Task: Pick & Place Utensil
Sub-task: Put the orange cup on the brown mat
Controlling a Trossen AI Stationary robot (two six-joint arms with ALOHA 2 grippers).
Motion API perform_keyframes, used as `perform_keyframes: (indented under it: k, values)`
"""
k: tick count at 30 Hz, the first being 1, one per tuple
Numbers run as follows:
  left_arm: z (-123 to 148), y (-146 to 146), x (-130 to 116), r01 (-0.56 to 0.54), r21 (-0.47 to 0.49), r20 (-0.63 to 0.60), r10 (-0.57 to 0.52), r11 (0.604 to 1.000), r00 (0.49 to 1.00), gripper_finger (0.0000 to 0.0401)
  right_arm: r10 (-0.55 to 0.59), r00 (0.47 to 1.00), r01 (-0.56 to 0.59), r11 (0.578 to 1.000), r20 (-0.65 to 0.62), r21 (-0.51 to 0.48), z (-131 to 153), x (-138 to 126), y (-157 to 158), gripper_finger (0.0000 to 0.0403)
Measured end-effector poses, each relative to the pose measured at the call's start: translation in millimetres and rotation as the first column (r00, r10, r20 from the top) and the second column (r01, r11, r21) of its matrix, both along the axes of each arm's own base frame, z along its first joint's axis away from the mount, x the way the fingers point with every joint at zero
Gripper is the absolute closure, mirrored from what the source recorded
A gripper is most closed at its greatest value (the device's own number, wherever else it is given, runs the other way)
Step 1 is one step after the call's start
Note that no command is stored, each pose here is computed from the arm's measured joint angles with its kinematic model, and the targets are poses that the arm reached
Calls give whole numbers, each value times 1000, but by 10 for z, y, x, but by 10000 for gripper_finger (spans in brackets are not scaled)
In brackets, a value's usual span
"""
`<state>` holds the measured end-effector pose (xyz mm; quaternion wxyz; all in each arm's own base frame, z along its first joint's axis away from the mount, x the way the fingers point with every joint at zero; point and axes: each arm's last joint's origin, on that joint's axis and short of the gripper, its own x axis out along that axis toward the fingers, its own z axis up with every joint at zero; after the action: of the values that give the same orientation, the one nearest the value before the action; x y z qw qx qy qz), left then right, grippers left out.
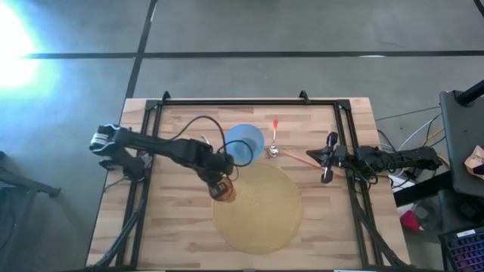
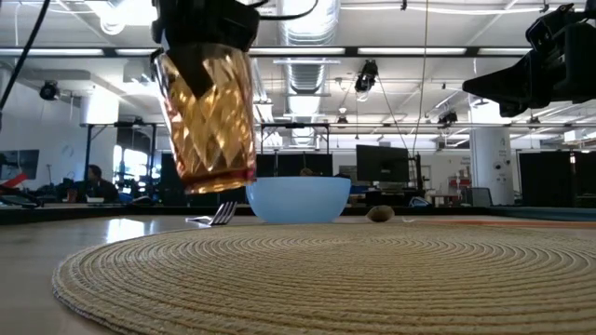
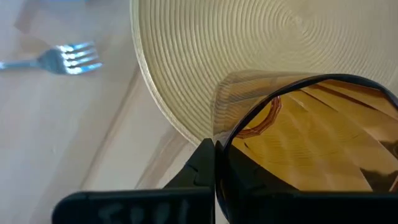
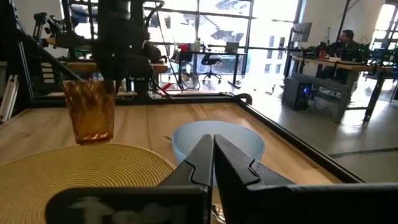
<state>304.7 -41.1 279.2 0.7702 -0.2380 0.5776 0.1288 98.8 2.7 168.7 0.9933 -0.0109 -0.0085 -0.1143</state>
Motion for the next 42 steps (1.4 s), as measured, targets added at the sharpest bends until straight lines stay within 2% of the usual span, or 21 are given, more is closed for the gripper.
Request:
perform_keyframes:
  k: [13, 30, 42]
  values:
    - [-225, -21, 96, 68, 18, -79, -66, 998, 995, 393, 0, 1000, 0, 1000, 0, 0, 0, 0, 0, 394]
    - [-318, -17, 117, 54, 34, -86, -51, 998, 995, 395, 0, 1000, 0, 1000, 0, 0, -1, 0, 0, 394]
    - [-316, -18, 116, 67, 35, -85, -64, 997, 994, 338, 0, 1000, 0, 1000, 0, 0, 0, 0, 0, 394]
